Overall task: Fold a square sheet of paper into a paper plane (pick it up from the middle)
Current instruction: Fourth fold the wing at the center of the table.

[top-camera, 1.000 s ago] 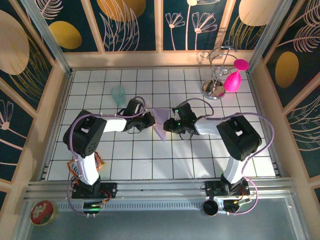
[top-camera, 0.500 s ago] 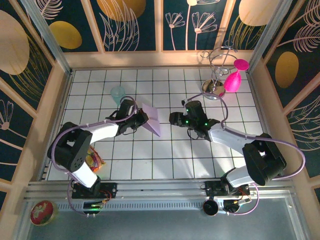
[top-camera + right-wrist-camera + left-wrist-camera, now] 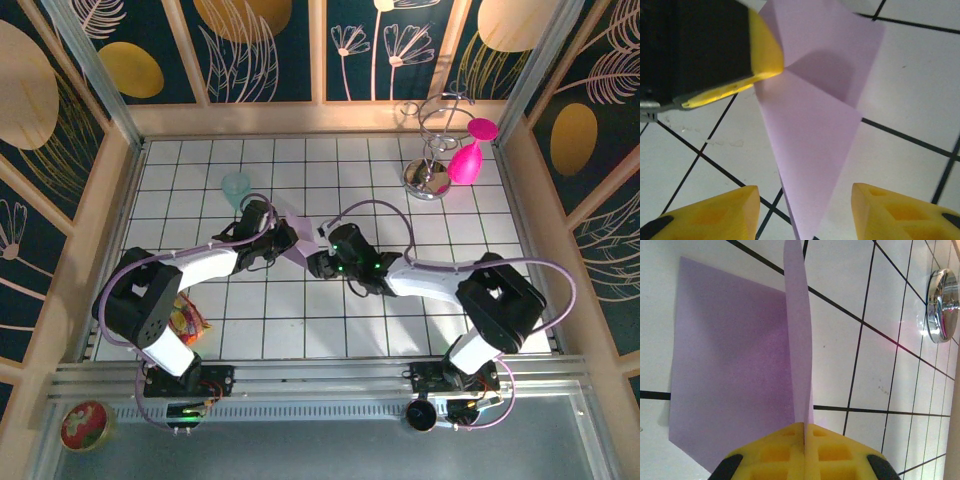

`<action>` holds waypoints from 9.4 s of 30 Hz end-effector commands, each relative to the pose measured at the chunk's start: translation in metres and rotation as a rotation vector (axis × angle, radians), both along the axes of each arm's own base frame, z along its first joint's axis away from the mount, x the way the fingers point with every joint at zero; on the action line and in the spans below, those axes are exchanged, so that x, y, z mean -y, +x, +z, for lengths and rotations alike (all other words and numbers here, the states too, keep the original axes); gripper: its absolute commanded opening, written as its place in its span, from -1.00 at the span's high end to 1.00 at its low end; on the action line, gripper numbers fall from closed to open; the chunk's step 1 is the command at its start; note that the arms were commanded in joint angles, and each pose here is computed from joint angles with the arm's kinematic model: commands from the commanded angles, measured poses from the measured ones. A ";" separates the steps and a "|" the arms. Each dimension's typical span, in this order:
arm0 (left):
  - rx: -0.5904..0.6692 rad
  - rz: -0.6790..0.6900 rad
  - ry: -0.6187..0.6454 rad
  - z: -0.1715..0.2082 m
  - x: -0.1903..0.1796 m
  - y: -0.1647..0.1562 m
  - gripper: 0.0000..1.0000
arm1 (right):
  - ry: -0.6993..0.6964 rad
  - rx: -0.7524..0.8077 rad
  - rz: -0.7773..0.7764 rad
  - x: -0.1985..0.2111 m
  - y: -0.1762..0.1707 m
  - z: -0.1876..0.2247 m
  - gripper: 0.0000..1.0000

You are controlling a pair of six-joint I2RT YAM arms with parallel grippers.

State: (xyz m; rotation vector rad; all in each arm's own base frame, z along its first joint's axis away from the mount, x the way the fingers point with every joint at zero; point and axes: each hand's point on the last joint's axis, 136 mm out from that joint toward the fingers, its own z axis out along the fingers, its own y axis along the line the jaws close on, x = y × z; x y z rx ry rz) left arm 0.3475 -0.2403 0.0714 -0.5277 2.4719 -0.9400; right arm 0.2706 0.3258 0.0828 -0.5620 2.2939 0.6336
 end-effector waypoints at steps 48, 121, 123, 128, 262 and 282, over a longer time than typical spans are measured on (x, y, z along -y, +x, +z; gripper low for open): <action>-0.042 -0.030 0.014 -0.011 -0.002 0.012 0.36 | -0.203 0.098 0.013 -0.013 0.005 -0.042 0.57; 0.117 0.088 0.088 0.043 -0.056 0.034 -0.11 | -0.032 -0.142 0.128 -0.028 -0.005 -0.051 0.85; 0.120 0.082 0.072 0.042 -0.055 0.030 -0.11 | 0.018 -0.186 0.138 -0.028 -0.007 -0.050 0.85; 0.115 0.049 0.003 0.034 -0.047 0.016 -0.10 | 0.133 -0.266 0.139 -0.023 -0.005 -0.046 0.87; -0.195 -0.101 0.268 -0.075 0.004 -0.030 0.11 | 0.230 -0.372 0.043 0.020 -0.002 -0.058 0.81; 0.106 -0.144 -0.051 0.032 0.040 -0.015 0.23 | 0.359 -0.520 0.041 0.022 -0.008 -0.055 0.89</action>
